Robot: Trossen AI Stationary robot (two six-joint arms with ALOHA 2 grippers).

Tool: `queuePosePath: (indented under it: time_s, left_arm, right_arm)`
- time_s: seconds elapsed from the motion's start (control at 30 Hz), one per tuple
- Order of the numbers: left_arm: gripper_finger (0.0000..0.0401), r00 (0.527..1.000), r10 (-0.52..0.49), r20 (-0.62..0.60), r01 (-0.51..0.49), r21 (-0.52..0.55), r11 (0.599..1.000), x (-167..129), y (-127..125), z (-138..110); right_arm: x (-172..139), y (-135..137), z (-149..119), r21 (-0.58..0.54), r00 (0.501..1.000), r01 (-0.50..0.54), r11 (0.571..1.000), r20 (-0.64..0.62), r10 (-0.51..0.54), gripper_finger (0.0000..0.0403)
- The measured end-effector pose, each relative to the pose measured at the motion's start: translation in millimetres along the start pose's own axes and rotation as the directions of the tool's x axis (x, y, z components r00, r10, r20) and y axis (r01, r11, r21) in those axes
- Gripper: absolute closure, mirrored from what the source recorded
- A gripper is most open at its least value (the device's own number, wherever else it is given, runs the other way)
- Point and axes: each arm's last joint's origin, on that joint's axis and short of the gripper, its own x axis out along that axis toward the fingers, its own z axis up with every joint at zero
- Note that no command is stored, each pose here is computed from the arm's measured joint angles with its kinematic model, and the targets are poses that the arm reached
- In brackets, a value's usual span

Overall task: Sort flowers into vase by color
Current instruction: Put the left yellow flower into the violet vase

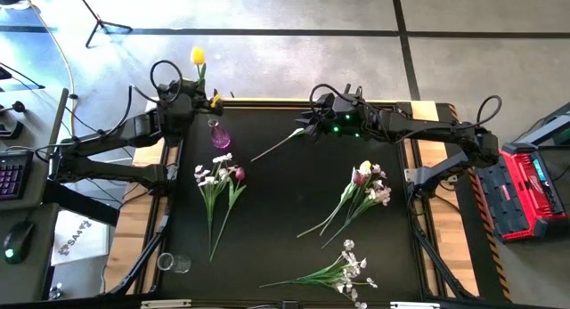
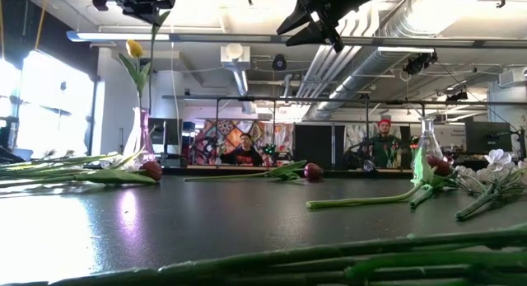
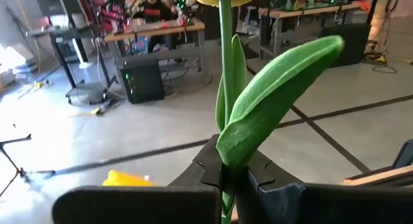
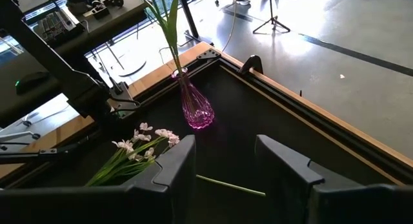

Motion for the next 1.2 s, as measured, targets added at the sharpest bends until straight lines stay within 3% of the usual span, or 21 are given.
queuePosePath:
  time_s: [0.33, 0.47, 0.63, 1.0, 1.2]
  left_arm:
    - [0.04, 1.0, -0.003, 0.004, 0.002, 0.058, 0.998, 0, 0, 1]
    - [0.04, 1.0, -0.005, 0.023, 0.004, 0.051, 0.999, -3, 4, 14]
    - [0.04, 1.0, 0.0, -0.001, 0.0, 0.125, 0.992, -4, 5, 12]
    - [0.04, 0.995, 0.03, -0.099, -0.027, 0.024, 0.999, 3, 3, -20]
    - [0.0369, 0.988, -0.004, -0.155, -0.005, -0.057, 0.998, 10, 2, -36]
  right_arm:
    - [0, -1, 0, -0.003, 1.0, 0.018, 1.0, 0.007, -0.018, 0.0254]
    - [0, -3, 1, 0.0, 0.999, 0.034, 0.999, 0.013, -0.034, 0.0254]
    - [1, -9, 3, 0.002, 0.999, 0.044, 0.999, 0.016, -0.044, 0.0254]
    - [1, -13, 5, -0.001, 0.998, 0.061, 0.998, 0.022, -0.061, 0.0254]
    - [1, -13, 4, 0.028, 0.998, 0.068, 0.997, 0.009, -0.068, 0.0254]
